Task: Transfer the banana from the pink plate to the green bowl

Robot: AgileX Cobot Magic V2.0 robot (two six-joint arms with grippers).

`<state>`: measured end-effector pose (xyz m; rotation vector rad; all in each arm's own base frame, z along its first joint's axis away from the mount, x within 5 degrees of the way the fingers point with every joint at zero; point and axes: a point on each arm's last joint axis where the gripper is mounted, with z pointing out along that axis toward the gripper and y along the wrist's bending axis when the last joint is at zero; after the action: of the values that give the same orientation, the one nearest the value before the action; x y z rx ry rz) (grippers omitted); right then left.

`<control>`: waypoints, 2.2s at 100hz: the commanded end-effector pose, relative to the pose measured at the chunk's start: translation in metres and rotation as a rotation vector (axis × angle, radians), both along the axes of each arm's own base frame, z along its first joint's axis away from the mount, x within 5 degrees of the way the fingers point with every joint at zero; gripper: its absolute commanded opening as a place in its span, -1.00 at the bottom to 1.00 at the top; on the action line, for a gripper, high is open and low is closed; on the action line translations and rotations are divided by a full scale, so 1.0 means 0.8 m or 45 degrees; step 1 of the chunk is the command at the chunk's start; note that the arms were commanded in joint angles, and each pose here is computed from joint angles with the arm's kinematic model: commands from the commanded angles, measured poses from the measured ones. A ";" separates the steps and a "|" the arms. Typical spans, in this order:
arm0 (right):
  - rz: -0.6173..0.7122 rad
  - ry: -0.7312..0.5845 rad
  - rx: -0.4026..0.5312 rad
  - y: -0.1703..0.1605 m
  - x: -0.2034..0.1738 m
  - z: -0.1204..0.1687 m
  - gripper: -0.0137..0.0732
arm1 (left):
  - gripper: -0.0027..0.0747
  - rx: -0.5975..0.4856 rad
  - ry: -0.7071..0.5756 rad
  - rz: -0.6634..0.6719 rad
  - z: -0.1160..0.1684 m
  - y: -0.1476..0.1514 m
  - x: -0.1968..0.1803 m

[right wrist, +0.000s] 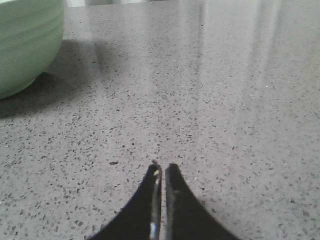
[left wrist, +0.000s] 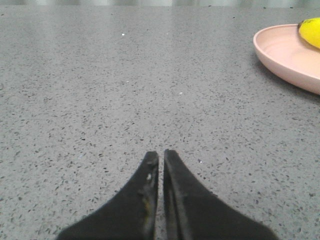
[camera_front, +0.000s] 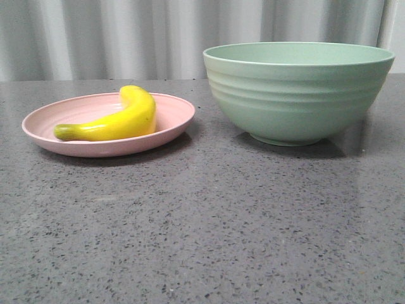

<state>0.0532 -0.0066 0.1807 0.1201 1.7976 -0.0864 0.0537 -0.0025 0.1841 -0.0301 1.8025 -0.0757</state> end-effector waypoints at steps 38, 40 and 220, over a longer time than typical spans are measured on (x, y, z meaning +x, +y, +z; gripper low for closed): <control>-0.003 -0.019 -0.012 0.000 0.000 -0.007 -0.86 | -0.98 -0.014 -0.056 0.003 -0.005 0.000 -0.001; -0.003 -0.019 -0.012 0.000 0.000 -0.007 -0.86 | -0.98 -0.014 -0.056 0.003 -0.005 0.000 -0.001; -0.019 -0.439 0.001 -0.001 0.002 0.030 -0.86 | -0.98 -0.030 -0.304 0.016 0.017 0.001 0.001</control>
<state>0.0553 -0.0073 0.2074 0.1423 1.4998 -0.0594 0.0557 -0.0021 0.1963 -0.0382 1.6665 -0.0822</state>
